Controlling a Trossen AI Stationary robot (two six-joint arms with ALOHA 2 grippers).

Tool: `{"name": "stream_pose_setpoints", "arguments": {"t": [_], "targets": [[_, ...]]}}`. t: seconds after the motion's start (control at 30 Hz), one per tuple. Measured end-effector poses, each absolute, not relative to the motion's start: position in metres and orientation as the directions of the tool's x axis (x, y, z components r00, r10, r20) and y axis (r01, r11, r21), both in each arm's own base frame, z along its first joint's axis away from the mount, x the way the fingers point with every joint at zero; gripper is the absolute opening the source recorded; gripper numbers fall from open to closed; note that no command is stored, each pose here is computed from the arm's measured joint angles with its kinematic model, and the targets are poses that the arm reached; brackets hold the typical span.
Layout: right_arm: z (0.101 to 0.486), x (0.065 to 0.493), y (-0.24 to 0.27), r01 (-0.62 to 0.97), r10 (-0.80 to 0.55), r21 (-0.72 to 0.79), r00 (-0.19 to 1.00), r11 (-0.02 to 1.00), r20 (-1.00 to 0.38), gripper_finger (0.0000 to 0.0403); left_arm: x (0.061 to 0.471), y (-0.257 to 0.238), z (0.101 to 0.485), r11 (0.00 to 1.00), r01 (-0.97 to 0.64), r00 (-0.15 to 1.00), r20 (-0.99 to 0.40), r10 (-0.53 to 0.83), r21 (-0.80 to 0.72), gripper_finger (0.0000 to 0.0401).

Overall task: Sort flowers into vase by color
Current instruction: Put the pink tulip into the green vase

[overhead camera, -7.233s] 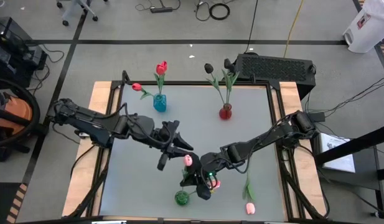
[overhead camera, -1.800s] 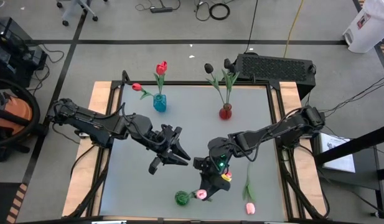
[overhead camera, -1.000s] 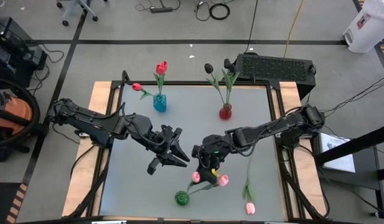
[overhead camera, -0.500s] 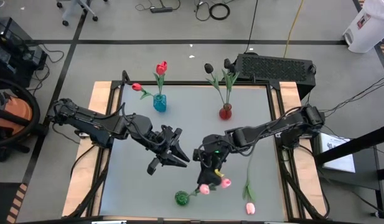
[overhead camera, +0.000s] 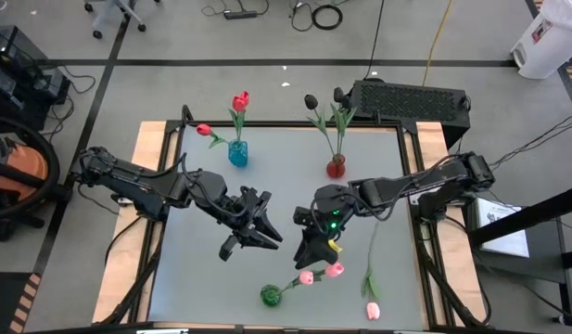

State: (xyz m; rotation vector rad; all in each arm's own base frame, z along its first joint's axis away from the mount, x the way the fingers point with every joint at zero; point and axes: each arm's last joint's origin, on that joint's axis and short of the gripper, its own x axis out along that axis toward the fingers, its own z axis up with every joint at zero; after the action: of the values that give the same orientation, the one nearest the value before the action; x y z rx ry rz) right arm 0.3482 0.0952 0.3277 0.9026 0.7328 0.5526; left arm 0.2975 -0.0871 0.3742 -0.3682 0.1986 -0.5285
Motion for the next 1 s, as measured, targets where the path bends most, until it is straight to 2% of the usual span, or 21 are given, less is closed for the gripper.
{"name": "stream_pose_setpoints", "arguments": {"t": [0.23, 0.47, 0.83, 1.0], "targets": [[0.352, 0.328, 0.09, -0.188, 0.689, 0.824, 0.661, 0.534, -0.296, 0.018, 0.297, -0.087, 0.374, 0.797, 0.451, 0.846, -0.091, -0.525, -0.401, 0.0102], [0.379, 0.289, 0.084, -0.115, 0.594, 0.795, 0.73, 0.595, -0.339, 0.018, 0.297, -0.087, 0.374, 0.797, 0.451, 0.846, -0.091, -0.525, -0.402, 0.0102], [0.396, 0.218, 0.098, 0.137, 0.454, 0.786, 0.751, 0.603, -0.479, 0.018, 0.297, -0.087, 0.37, 0.801, 0.435, 0.842, -0.128, -0.523, -0.411, 0.0102], [0.387, 0.203, 0.11, 0.286, 0.41, 0.752, 0.697, 0.594, -0.589, 0.018, 0.297, -0.087, 0.369, 0.803, 0.429, 0.84, -0.144, -0.523, -0.414, 0.0102]]}}
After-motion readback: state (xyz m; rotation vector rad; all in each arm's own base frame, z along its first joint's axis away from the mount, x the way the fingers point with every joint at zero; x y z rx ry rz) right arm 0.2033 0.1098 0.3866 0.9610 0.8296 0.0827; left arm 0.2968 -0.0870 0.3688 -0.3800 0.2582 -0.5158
